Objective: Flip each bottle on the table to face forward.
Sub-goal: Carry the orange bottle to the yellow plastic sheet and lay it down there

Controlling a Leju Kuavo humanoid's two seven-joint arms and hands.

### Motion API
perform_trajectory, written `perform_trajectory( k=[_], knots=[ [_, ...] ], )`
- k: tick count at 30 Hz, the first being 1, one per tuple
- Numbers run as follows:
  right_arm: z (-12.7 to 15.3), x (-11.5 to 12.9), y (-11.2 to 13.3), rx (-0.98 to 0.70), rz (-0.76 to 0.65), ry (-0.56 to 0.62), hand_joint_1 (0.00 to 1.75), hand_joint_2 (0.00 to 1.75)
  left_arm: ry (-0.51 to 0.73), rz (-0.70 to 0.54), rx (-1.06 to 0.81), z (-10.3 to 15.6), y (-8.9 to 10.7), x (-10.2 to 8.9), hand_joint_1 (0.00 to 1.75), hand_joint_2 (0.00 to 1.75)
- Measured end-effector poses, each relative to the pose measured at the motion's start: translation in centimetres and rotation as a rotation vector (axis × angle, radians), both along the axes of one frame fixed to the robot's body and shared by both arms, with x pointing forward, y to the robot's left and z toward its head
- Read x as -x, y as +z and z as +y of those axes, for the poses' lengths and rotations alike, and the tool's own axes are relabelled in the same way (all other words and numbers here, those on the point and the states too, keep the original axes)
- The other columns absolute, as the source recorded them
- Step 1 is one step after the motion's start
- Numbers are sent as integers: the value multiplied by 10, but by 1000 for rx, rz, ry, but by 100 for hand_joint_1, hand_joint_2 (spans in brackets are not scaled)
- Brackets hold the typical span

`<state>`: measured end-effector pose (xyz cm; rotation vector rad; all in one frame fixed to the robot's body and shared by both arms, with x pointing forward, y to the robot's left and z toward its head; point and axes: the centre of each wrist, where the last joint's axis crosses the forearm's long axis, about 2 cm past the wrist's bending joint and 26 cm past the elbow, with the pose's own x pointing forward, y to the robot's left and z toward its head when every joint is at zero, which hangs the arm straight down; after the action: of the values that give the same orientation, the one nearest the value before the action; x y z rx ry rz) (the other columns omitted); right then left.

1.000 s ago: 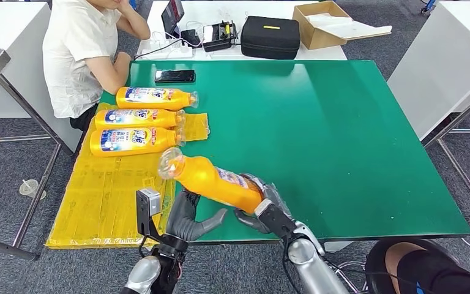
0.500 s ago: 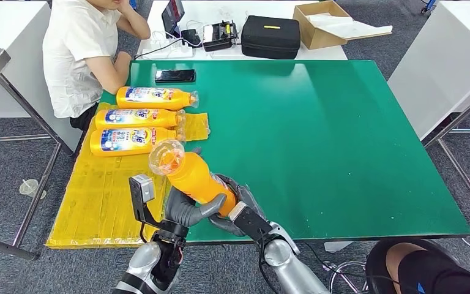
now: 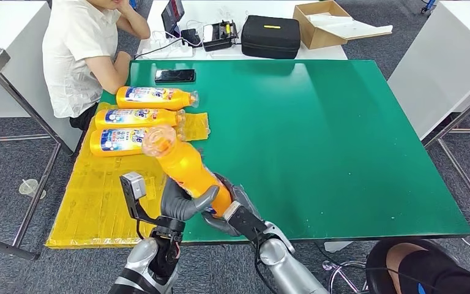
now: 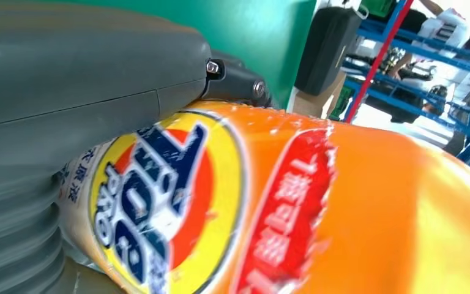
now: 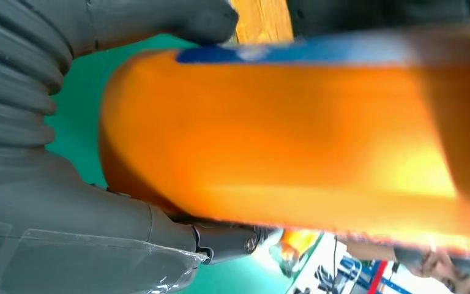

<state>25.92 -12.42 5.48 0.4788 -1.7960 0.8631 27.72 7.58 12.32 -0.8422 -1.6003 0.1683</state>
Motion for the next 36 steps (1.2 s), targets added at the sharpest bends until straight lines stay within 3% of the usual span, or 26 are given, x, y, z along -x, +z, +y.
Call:
perform_trajectory(
  k=[12,14,20,26,30,36],
  knots=[
    [-5,16,-23,99,-8,-154,0,175,150,-51,-188,15,7,-9,175,175],
    [-12,20,-29,127,-20,-201,0,175,193,-103,-307,21,8,-10,175,175],
    [-42,23,-37,235,-120,-399,0,175,342,-355,-891,56,14,-15,175,175],
    [-66,17,-30,260,-208,-535,0,175,389,-392,-1285,92,10,-24,175,175],
    [-77,8,-22,225,-227,-561,0,175,332,-412,-1601,125,-6,-46,175,175],
    [-75,3,-19,189,-238,-539,0,175,249,-391,-1770,162,-35,-66,175,175]
  ],
)
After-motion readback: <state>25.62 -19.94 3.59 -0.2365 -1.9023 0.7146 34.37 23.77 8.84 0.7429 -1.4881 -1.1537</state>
